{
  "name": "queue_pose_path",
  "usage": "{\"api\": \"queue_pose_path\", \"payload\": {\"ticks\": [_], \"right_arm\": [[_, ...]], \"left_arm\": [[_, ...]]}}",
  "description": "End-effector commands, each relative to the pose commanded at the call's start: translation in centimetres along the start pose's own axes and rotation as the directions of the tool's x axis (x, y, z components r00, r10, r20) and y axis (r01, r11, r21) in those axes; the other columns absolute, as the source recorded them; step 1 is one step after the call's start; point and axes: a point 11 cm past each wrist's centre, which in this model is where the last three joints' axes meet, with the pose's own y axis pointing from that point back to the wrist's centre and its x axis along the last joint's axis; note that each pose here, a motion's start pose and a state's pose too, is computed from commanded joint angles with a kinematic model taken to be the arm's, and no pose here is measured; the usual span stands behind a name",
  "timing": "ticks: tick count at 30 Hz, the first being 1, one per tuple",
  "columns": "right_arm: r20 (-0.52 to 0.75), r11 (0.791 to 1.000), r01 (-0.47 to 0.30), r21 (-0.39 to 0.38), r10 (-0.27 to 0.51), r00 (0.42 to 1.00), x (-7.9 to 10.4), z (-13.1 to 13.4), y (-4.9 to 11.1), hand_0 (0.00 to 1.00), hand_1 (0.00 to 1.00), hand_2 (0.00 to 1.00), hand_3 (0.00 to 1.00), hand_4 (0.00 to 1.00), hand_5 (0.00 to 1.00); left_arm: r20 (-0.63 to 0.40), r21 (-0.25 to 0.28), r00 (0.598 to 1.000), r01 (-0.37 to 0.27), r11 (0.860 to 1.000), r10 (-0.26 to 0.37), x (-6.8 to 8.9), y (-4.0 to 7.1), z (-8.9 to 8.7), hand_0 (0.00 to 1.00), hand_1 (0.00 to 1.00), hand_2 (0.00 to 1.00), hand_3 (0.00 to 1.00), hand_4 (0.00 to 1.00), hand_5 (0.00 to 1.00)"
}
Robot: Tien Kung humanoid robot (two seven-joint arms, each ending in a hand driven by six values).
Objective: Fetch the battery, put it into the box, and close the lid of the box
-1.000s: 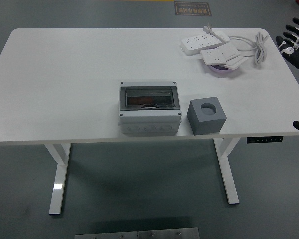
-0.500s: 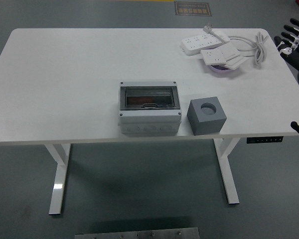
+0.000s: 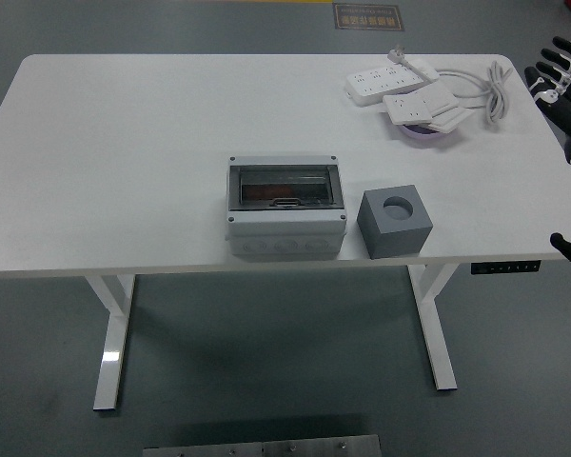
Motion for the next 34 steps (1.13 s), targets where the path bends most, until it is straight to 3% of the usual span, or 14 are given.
{"api": "queue_pose_path", "payload": {"ticks": [12, 13, 18, 19, 24, 25, 30, 31, 34], "right_arm": [[0.0, 1.0, 0.013, 0.004, -0.013, 1.0, -0.13, -0.64, -0.47, 0.796, 0.76, 0.739, 0.771, 0.767, 0.153], [0.003, 1.0, 0.012, 0.003, -0.012, 1.0, -0.11, -0.62, -0.46, 0.816, 0.79, 0.785, 0.832, 0.928, 0.249], [0.016, 1.0, 0.01, 0.001, -0.01, 1.0, -0.04, -0.57, -0.46, 0.816, 0.79, 0.785, 0.832, 0.928, 0.249], [0.017, 1.0, 0.01, 0.001, -0.01, 1.0, -0.03, -0.57, -0.47, 0.845, 0.809, 0.817, 0.856, 0.998, 0.554], [0.02, 1.0, 0.007, 0.0, -0.007, 1.0, 0.02, -0.54, -0.47, 0.845, 0.809, 0.817, 0.856, 0.998, 0.554], [0.019, 1.0, 0.007, 0.0, -0.007, 1.0, 0.03, -0.55, -0.48, 0.86, 0.815, 0.822, 0.844, 0.998, 0.818], [0.012, 1.0, 0.006, 0.004, -0.006, 1.0, 0.03, -0.68, -0.52, 0.86, 0.815, 0.822, 0.844, 0.998, 0.818], [0.011, 1.0, 0.006, 0.006, -0.006, 1.0, 0.03, -0.71, -0.52, 0.86, 0.815, 0.821, 0.846, 0.998, 0.872], [0.004, 1.0, 0.004, 0.01, -0.004, 1.0, 0.03, -0.77, -0.52, 0.86, 0.815, 0.821, 0.846, 0.998, 0.872]], "left_arm": [[0.0, -0.01, 1.0, 0.003, 1.0, -0.003, -0.21, 0.08, 0.41, 0.65, 0.704, 0.65, 0.628, 0.696, 0.316], [0.0, -0.009, 1.0, 0.003, 1.0, -0.003, -0.23, 0.07, 0.38, 0.65, 0.705, 0.651, 0.627, 0.696, 0.316], [0.001, -0.006, 1.0, 0.005, 1.0, -0.005, -0.33, 0.06, 0.29, 0.65, 0.705, 0.651, 0.627, 0.696, 0.316], [0.001, -0.006, 1.0, 0.005, 1.0, -0.005, -0.35, 0.06, 0.29, 0.651, 0.705, 0.65, 0.628, 0.696, 0.315], [0.001, -0.006, 1.0, 0.005, 1.0, -0.005, -0.37, 0.05, 0.27, 0.651, 0.705, 0.65, 0.628, 0.696, 0.315], [0.001, -0.006, 1.0, 0.005, 1.0, -0.005, -0.38, 0.05, 0.25, 0.651, 0.706, 0.651, 0.628, 0.696, 0.314], [0.002, -0.004, 1.0, 0.007, 1.0, -0.007, -0.48, 0.03, 0.13, 0.651, 0.706, 0.651, 0.628, 0.696, 0.314], [0.001, -0.004, 1.0, 0.007, 1.0, -0.007, -0.49, 0.02, 0.12, 0.653, 0.705, 0.651, 0.628, 0.696, 0.314], [0.001, -0.004, 1.0, 0.007, 1.0, -0.007, -0.48, 0.01, 0.08, 0.653, 0.705, 0.651, 0.628, 0.696, 0.314]]}}
